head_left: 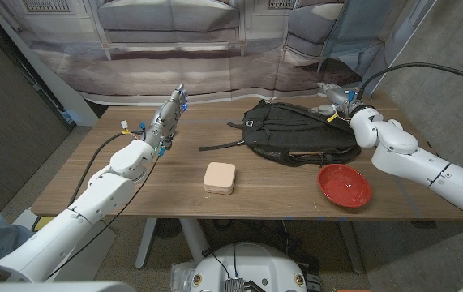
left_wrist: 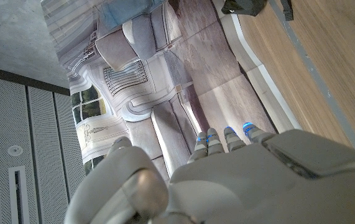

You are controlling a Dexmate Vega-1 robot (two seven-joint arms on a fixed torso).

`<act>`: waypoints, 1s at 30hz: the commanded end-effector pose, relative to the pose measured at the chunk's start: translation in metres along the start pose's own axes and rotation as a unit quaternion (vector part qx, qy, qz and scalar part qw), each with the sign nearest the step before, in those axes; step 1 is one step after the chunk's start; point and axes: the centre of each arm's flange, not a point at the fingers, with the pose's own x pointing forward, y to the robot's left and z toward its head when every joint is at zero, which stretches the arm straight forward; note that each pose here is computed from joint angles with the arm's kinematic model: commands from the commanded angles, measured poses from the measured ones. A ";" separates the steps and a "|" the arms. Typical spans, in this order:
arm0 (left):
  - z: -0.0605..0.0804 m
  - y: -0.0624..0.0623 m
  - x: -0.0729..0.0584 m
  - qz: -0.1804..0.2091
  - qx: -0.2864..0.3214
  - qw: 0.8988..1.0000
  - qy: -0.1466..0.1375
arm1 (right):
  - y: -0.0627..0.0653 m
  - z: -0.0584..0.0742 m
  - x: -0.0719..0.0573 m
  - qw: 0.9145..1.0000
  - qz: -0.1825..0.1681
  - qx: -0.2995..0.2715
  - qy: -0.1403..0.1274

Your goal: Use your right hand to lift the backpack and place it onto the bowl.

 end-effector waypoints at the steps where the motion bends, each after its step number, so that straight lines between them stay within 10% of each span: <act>1: 0.005 -0.002 -0.002 0.000 0.005 1.000 0.000 | 0.002 0.001 0.005 0.999 0.036 -0.035 0.013; 30: 0.012 -0.007 -0.008 0.002 0.012 1.000 0.002 | 0.003 -0.015 0.010 0.995 0.061 -0.058 0.045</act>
